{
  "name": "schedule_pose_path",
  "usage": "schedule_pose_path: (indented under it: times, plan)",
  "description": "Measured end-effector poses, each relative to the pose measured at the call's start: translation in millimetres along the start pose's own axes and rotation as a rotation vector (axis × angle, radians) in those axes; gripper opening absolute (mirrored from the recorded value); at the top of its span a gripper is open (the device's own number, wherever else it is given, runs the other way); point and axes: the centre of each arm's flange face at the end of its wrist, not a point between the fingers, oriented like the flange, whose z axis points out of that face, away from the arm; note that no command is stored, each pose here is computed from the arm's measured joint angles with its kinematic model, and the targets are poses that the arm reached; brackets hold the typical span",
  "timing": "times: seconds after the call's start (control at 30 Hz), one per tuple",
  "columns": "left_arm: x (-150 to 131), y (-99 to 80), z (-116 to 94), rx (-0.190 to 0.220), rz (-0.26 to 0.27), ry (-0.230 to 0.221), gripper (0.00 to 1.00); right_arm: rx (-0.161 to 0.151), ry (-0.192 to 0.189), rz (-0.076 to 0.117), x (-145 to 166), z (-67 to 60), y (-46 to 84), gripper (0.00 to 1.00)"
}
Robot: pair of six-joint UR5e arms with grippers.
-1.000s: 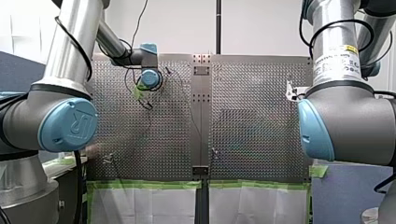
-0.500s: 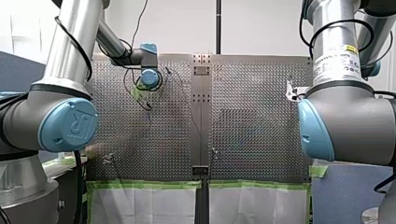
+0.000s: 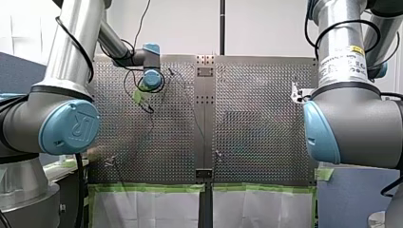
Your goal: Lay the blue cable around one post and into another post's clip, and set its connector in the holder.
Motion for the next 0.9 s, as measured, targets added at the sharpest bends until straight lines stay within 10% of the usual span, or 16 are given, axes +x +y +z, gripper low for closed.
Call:
schedule_pose_path:
  times: [0.9]
  plan:
    - [-10.0, -26.7, -26.4, 0.008, 0.011, 0.045, 0.98, -0.004, -0.001, -0.002, -0.4, -0.5, 2.1, 0.99]
